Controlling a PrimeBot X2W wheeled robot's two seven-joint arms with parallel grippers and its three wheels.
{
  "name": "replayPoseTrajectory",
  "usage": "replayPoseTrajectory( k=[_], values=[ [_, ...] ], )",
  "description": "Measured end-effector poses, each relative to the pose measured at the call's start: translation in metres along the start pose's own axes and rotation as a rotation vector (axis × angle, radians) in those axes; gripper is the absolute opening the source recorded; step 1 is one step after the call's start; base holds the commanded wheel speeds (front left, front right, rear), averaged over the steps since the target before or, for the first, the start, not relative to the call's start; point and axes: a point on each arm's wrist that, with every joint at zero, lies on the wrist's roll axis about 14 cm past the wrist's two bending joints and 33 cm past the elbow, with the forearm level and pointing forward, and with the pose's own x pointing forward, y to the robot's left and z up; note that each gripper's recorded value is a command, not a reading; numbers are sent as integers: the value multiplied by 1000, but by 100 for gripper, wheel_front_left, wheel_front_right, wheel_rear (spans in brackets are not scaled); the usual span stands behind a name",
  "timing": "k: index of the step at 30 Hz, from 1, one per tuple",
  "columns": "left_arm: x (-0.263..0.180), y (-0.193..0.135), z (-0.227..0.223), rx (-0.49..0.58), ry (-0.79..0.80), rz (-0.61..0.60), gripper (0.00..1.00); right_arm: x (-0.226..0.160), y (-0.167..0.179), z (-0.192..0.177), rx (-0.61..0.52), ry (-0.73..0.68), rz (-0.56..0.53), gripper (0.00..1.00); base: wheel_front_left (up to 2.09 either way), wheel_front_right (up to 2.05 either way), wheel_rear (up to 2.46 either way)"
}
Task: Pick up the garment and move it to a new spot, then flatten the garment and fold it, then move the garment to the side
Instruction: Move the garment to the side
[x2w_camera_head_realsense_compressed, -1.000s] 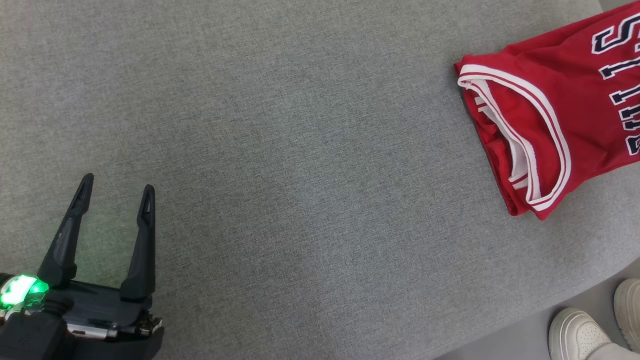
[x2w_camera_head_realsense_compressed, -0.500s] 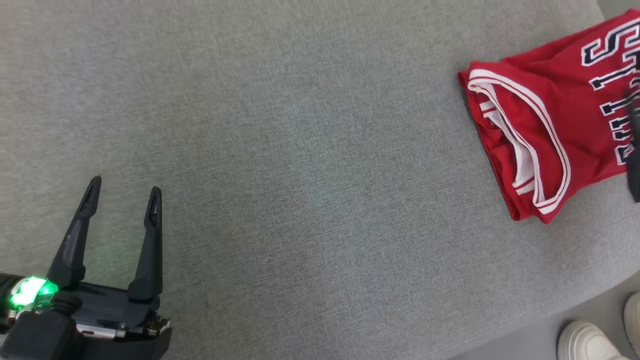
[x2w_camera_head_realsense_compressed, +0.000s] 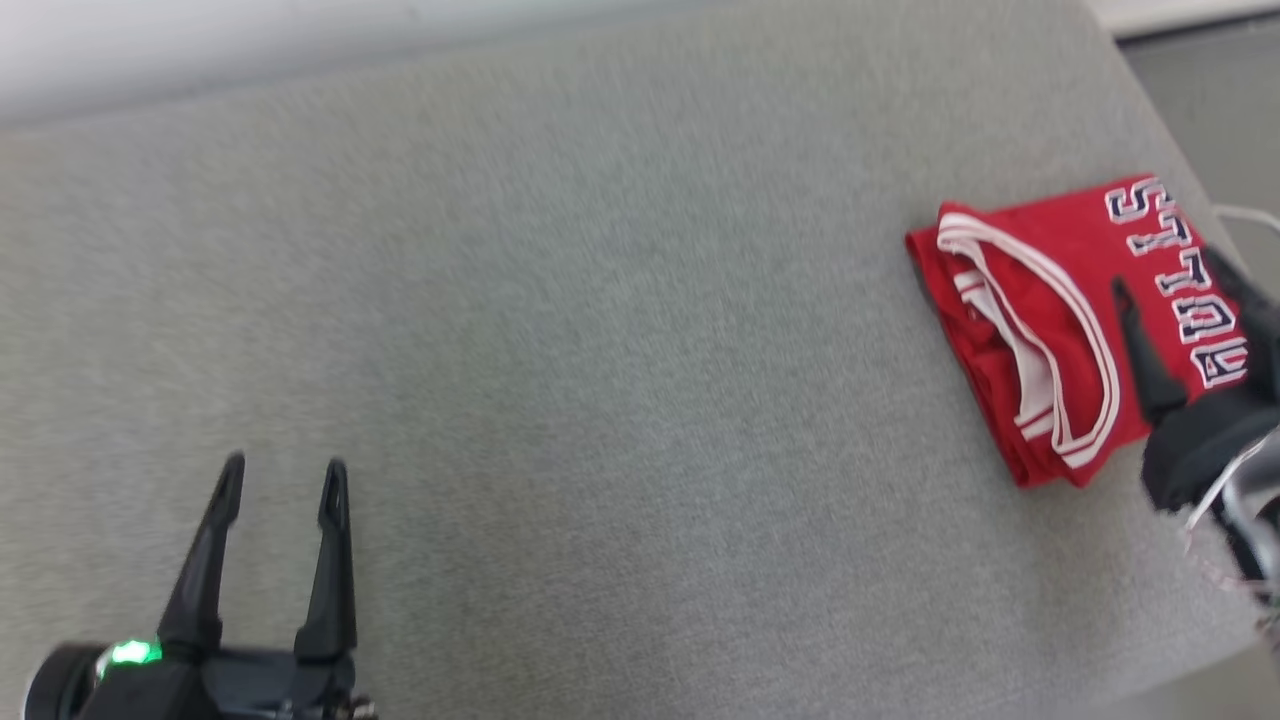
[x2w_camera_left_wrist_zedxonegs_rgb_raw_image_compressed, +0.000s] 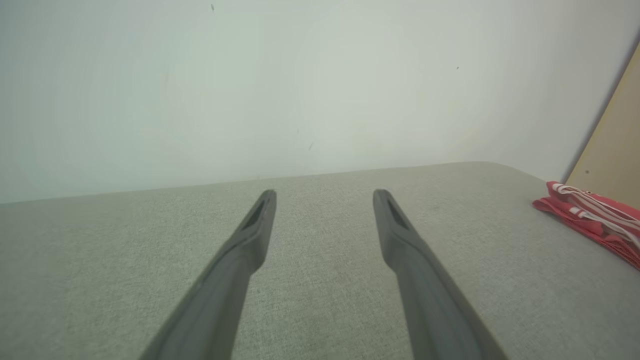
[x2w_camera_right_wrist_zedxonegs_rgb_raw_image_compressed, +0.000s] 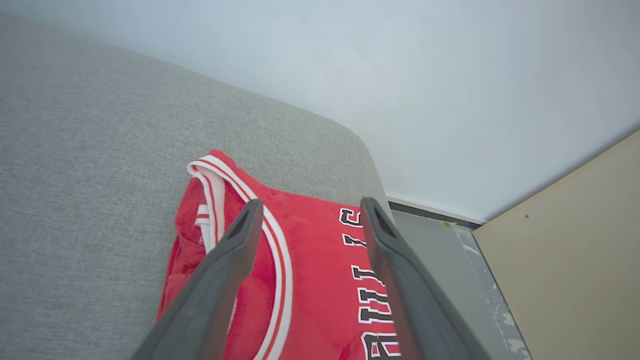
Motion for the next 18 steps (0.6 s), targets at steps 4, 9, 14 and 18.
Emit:
replayPoseTrajectory(
  k=[4, 9, 14, 18],
  values=[
    [-23, 8, 4, 18, 28, 53, 100, -19, 20, 19, 80, -117, 31, 100, 0, 0, 0],
    [-59, 19, 10, 38, 55, 132, 100, -50, 57, 34, 201, -229, 99, 100, 0, 0, 0],
    [-83, 26, 18, 49, 52, 187, 100, -74, 78, 46, 266, -317, 140, 100, 0, 0, 0],
    [-98, 30, 23, 55, 46, 221, 100, -89, 97, 54, 295, -378, 183, 100, 0, 0, 0]
  ],
)
